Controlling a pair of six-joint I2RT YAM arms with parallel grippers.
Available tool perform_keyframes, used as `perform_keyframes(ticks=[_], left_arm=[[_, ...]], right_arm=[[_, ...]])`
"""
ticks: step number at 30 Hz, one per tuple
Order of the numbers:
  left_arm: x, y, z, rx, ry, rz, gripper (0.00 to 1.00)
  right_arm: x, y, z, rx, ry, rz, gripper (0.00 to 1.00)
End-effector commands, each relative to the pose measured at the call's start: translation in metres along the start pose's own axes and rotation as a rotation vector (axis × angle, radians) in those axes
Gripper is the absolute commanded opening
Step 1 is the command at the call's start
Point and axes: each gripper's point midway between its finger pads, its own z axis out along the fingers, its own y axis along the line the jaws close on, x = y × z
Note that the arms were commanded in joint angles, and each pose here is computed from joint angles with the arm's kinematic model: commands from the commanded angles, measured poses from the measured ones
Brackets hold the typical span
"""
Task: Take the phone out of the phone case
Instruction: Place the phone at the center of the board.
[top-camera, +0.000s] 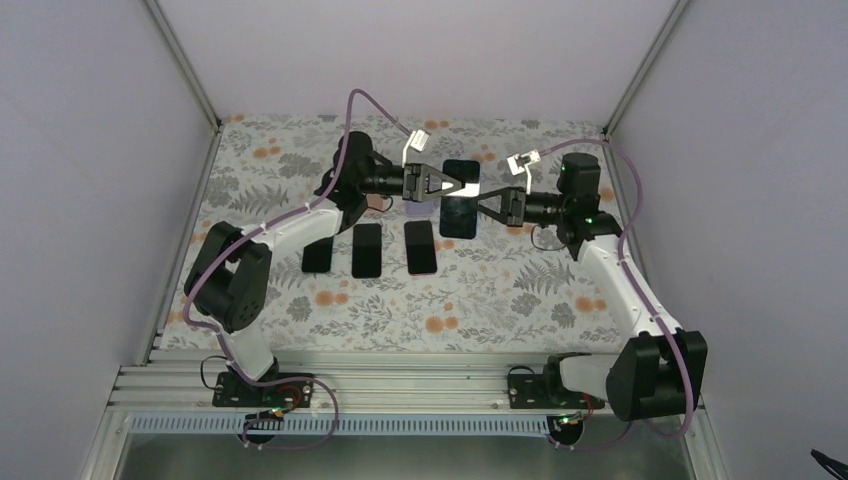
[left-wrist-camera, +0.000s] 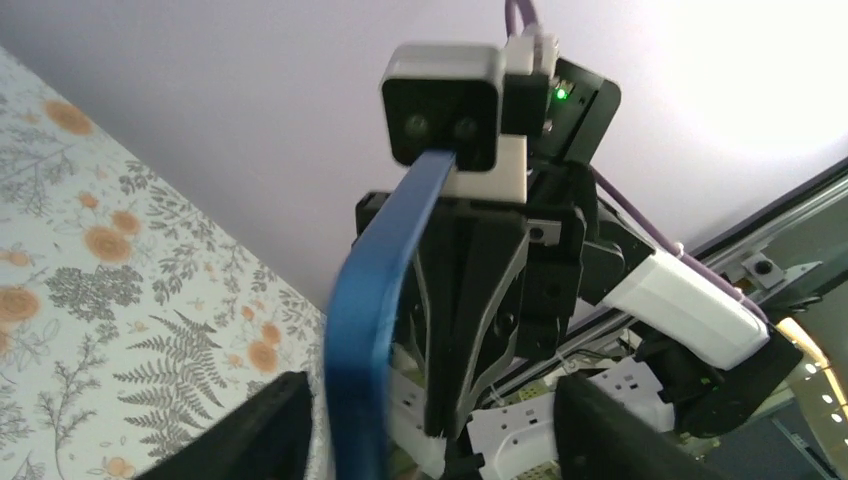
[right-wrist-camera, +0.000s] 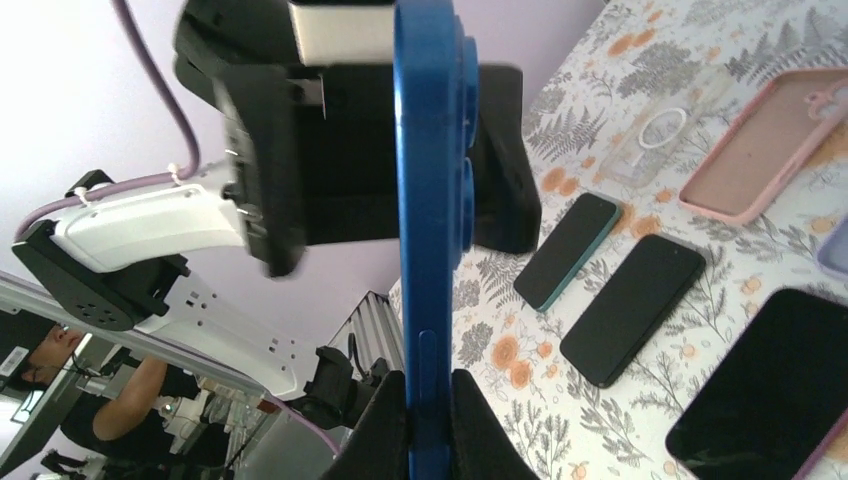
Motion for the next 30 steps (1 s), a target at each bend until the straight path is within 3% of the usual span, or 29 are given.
perform_keyframes(ticks=[1, 4, 6, 17, 30], left_arm=[[-0.013, -0.006, 0.003, -0.044, -0.005, 0.072, 0.7], [-0.02, 0.005, -0.003, -0.121, -0.016, 0.083, 0.95], [-0.026, 0.012, -0.009, -0.171, -0.03, 0.096, 1.0], [-0.04, 0.043, -0.03, -0.371, -0.086, 0.097, 1.0], [-0.04, 0.049, -0.037, -0.401, -0.095, 0.084, 1.0]], right_arm=[[0.01, -0.001, -0.014, 0.0, -0.01, 0.032, 0.04], [0.02, -0.015, -0.024, 0.037, -0.014, 0.077, 0.04], [0.029, -0.025, -0.028, 0.054, -0.024, 0.108, 0.04], [0.063, -0.083, -0.027, 0.203, 0.044, 0.188, 0.03], [0.086, -0.142, -0.016, 0.248, 0.138, 0.328, 0.04]])
